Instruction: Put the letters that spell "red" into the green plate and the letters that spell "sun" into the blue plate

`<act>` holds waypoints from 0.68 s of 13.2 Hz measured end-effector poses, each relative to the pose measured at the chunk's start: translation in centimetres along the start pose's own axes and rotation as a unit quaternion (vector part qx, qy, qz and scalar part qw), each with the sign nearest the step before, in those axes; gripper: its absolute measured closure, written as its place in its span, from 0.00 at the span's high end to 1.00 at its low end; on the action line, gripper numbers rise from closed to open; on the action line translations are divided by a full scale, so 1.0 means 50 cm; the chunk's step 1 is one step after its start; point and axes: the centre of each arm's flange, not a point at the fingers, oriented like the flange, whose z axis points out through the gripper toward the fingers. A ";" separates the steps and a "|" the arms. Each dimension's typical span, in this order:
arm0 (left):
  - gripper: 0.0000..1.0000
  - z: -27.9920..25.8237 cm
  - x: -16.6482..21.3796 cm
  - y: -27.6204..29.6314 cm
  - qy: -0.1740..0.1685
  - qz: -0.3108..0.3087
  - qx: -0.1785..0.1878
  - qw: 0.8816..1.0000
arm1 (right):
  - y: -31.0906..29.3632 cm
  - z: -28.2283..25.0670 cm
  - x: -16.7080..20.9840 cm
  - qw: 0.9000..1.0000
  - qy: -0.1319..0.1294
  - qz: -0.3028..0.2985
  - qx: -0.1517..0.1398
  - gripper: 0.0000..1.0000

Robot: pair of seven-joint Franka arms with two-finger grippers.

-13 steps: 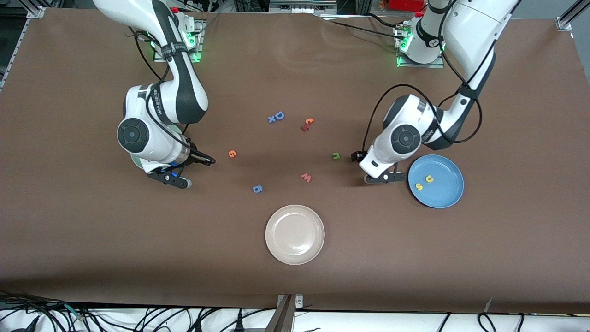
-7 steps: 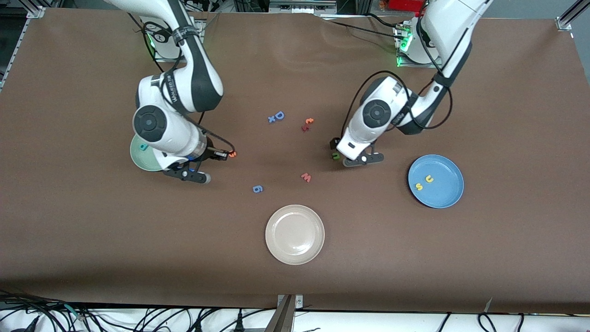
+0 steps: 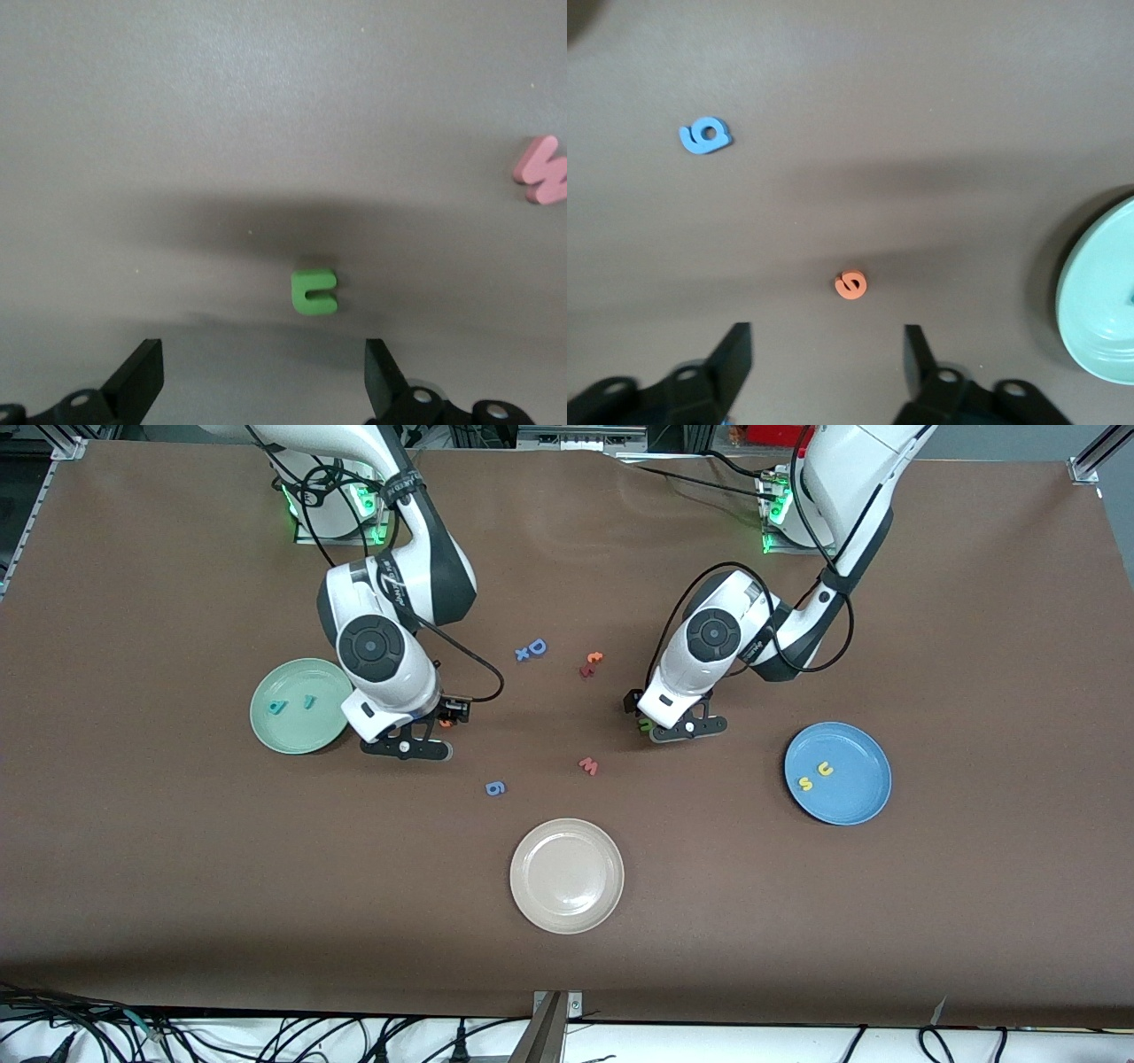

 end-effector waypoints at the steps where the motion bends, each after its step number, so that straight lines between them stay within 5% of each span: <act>1: 1.00 0.006 0.000 0.004 0.007 -0.003 0.007 1.000 | -0.009 0.023 -0.001 1.000 0.003 -0.003 -0.005 0.84; 9: 1.00 0.023 0.011 0.038 0.019 -0.028 0.008 0.999 | 0.014 0.233 -0.048 0.999 0.041 -0.001 -0.009 0.83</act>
